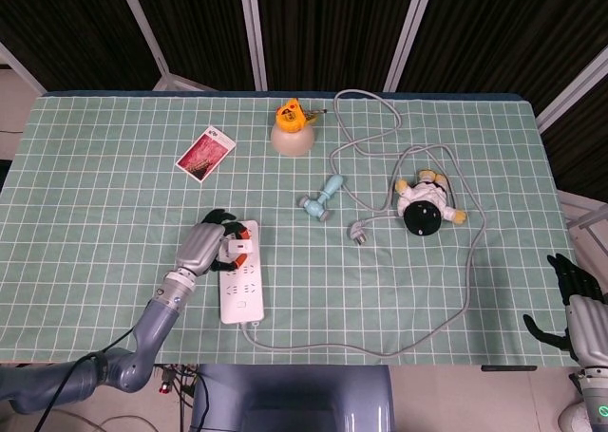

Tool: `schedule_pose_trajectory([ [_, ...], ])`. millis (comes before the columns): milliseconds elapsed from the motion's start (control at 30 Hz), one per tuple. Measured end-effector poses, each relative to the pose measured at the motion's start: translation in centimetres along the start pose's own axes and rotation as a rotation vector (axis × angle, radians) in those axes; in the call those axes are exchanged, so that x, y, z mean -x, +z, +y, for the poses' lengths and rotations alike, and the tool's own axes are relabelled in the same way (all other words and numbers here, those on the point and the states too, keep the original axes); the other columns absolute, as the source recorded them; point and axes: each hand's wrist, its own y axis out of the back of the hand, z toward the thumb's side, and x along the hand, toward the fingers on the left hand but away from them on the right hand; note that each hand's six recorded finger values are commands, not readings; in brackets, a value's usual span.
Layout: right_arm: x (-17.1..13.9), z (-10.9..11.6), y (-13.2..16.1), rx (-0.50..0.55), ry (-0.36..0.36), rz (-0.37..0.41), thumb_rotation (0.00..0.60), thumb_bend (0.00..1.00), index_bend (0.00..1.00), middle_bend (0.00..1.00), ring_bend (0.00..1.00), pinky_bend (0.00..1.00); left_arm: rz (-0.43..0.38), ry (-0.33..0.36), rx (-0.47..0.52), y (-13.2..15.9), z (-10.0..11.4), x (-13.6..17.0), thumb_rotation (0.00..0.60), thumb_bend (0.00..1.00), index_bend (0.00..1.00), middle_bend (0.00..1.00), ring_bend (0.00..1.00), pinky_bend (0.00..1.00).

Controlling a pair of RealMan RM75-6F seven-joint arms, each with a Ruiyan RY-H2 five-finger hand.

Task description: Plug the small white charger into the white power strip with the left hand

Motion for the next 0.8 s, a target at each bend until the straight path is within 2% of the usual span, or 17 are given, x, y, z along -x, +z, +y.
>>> schedule_pose_trajectory([
  [233, 0.0, 0.0, 0.0, -0.002, -0.002, 0.000, 0.600, 0.35, 0.00, 0.00, 0.00, 0.00, 0.012, -0.001, 0.002, -0.9, -0.4, 0.3, 0.600, 0.40, 0.57, 0.56, 0.18, 0.11],
  [400, 0.0, 0.0, 0.0, -0.002, -0.004, 0.000, 0.600, 0.35, 0.00, 0.00, 0.00, 0.00, 0.017, 0.005, -0.002, -1.2, -0.3, 0.3, 0.600, 0.36, 0.54, 0.54, 0.17, 0.10],
  [600, 0.0, 0.0, 0.0, 0.000, -0.006, -0.001, 0.600, 0.35, 0.00, 0.00, 0.00, 0.00, 0.018, 0.003, -0.012, -1.3, -0.1, 0.4, 0.600, 0.18, 0.35, 0.30, 0.06, 0.02],
  [800, 0.0, 0.0, 0.0, 0.002, -0.006, -0.001, 0.600, 0.35, 0.00, 0.00, 0.00, 0.00, 0.018, 0.007, -0.019, -1.2, 0.3, 0.4, 0.600, 0.12, 0.28, 0.19, 0.00, 0.00],
])
